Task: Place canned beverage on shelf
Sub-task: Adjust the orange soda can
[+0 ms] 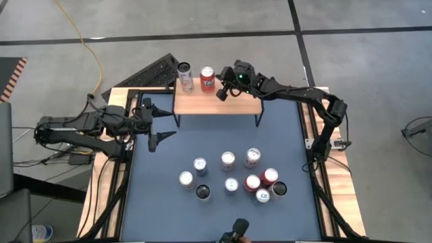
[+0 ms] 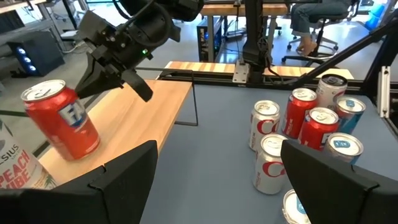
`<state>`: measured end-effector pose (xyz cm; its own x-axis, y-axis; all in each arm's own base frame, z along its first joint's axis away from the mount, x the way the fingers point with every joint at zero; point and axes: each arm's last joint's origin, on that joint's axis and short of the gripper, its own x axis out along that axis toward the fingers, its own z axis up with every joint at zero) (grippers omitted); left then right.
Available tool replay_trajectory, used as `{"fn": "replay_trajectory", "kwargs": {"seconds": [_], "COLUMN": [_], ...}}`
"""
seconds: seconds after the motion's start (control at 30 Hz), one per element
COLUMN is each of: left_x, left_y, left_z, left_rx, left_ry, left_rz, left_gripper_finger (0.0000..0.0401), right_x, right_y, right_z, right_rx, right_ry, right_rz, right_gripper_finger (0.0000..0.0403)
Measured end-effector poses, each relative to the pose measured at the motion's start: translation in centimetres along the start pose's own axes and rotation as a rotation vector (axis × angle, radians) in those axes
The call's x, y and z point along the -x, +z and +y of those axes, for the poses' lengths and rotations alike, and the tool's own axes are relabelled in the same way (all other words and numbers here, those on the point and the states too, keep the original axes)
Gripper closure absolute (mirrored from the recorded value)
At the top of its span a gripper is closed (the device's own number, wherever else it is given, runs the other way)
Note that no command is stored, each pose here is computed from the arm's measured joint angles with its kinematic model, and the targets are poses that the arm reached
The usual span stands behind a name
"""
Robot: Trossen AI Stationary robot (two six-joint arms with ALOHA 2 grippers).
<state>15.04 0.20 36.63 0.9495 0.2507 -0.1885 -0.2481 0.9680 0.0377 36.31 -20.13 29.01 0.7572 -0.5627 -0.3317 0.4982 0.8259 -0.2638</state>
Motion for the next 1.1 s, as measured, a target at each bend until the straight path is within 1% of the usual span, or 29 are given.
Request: {"fn": "replay_trajectory", "kwargs": {"seconds": [0.17, 0.23, 0.33, 0.4, 0.5, 0.7, 0.77, 0.9, 1.1], "left_x": [0.0, 0.0, 0.0, 0.0, 0.0, 0.0, 0.0, 0.0, 0.0], "left_y": [0.0, 0.0, 0.0, 0.0, -0.1, -0.2, -0.2, -0.2, -0.2], "left_z": [0.0, 0.0, 0.0, 0.0, 0.0, 0.0, 0.0, 0.0, 0.0], "left_rx": [0.0, 0.0, 0.001, 0.009, 0.009, 0.006, 0.006, 0.006, -0.001], "left_ry": [0.0, 0.0, 0.0, -0.001, -0.001, -0.001, -0.001, 0.0, 0.0], "left_rz": [0.001, 0.0, 0.0, 0.001, 0.008, 0.016, 0.016, 0.017, 0.017], "left_gripper_finger": [0.0069, 0.0069, 0.0069, 0.0069, 0.0069, 0.0069, 0.0069, 0.0069, 0.0069], "right_x": [0.2, 0.3, 0.3, 0.3, 0.4, 0.2, -0.2, -0.9, -1.1], "right_y": [0.3, 0.4, 0.2, 0.1, 0.1, 0.1, -0.1, -0.2, -0.4], "right_z": [1.7, 2.1, 2.0, 1.9, 2.6, 5.1, 5.3, 4.8, 4.3], "right_rx": [0.045, 0.05, 0.046, 0.032, 0.03, 0.059, 0.057, 0.044, 0.039], "right_ry": [0.038, 0.018, -0.015, -0.013, 0.036, 0.102, 0.101, 0.079, 0.066], "right_rz": [-0.006, -0.001, 0.024, 0.038, 0.044, 0.026, 0.011, -0.023, -0.017], "right_gripper_finger": [0.0403, 0.0403, 0.0403, 0.0403, 0.0403, 0.0403, 0.0403, 0.0403, 0.0403]}}
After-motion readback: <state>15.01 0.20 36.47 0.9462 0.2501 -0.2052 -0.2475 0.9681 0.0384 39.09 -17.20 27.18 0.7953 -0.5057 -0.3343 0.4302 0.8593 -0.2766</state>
